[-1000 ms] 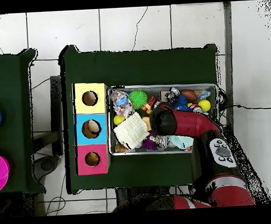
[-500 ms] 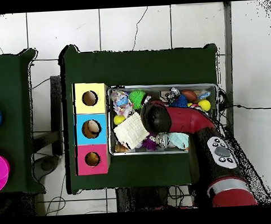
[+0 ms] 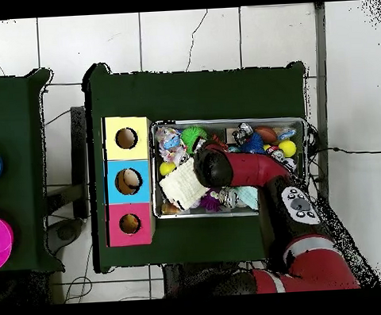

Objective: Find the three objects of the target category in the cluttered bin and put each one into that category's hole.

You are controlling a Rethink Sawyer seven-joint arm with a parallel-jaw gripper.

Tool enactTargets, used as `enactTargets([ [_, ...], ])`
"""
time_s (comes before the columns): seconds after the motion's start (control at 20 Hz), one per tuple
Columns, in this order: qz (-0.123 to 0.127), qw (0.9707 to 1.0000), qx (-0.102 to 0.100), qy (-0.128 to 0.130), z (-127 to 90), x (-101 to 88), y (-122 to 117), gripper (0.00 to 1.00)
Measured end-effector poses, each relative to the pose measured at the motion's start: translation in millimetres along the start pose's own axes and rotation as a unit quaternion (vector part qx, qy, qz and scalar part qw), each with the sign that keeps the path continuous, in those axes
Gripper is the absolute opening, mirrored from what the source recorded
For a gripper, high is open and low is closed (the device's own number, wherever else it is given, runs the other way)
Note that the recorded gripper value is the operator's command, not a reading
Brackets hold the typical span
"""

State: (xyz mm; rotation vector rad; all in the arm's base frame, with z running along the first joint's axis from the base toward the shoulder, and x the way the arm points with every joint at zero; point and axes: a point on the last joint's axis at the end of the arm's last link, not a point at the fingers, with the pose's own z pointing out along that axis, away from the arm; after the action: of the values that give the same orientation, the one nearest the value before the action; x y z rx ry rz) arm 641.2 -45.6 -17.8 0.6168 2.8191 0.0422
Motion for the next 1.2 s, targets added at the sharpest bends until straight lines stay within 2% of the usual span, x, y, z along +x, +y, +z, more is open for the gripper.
enactTargets([
  [0.2, -0.020, 0.9998, 0.005, -0.005, 13.9, 10.0, 1.9, 1.00],
  [0.45, -0.033, 0.9991, 0.006, -0.025, 20.8, 9.8, 4.3, 1.00],
  [1.2, -0.036, 0.9979, 0.020, -0.049, 8.4, -5.0, -8.7, 1.00],
])
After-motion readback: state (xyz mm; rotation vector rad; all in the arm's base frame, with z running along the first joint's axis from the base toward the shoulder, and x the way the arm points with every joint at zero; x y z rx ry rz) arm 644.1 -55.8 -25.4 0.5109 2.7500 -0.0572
